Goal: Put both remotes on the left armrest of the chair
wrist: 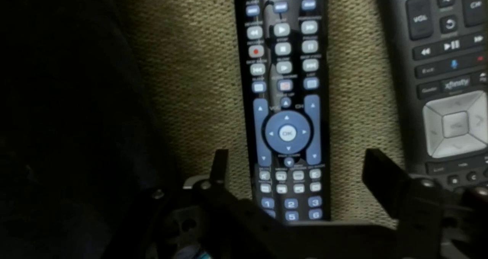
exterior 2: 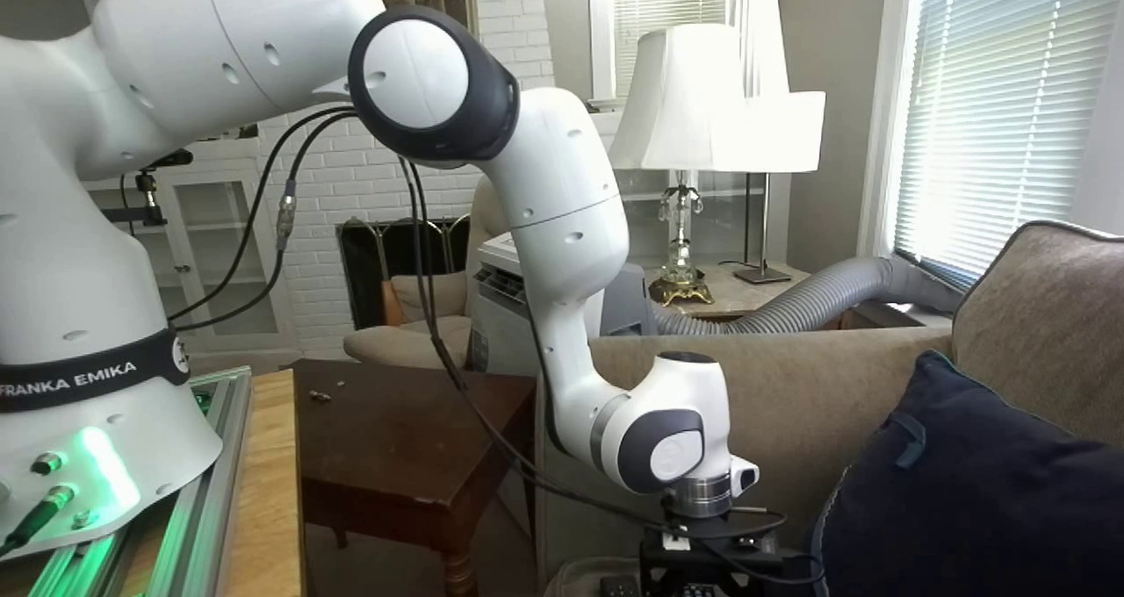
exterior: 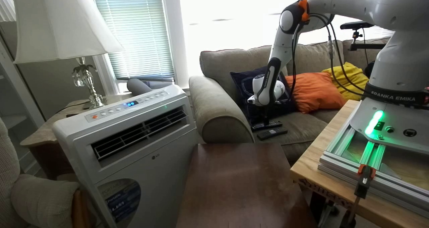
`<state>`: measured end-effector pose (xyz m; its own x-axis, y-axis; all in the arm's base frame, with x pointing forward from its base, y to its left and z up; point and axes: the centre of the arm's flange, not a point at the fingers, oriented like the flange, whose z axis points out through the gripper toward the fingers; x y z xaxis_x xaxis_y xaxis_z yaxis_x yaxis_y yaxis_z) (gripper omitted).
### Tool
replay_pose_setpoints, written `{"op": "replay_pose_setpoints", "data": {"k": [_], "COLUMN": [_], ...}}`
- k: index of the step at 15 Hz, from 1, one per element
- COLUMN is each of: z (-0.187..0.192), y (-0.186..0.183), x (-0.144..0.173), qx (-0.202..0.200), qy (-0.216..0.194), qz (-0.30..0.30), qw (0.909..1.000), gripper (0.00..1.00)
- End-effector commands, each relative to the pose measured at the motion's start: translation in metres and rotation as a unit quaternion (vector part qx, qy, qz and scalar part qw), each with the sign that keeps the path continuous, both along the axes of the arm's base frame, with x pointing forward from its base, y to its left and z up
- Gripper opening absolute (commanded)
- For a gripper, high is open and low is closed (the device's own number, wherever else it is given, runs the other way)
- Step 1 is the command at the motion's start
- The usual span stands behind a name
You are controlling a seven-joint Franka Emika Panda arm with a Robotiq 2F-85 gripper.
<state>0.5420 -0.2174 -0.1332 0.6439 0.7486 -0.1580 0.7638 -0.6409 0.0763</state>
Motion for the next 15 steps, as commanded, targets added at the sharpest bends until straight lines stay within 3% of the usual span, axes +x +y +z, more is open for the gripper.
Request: {"op": "replay_pose_setpoints", "data": {"k": [1,5,8,15], "z": [-0.015,-0.014,0.007,0.109], "y": [-0.009,-0.009,-0.006,-0.002], "x": [0.007,0.006,0.000,-0.020], "qx": [0.000,-0.003,-0.001,0.005], "qy": [-0.012,-0.011,0.000,-0.052], "qz": [-0.003,-0.002,-0.005,0.039], "qw": [0.9999,0.9999,1.0000,0.9979], "gripper": [0.59,0.30,0.28,0.28]}}
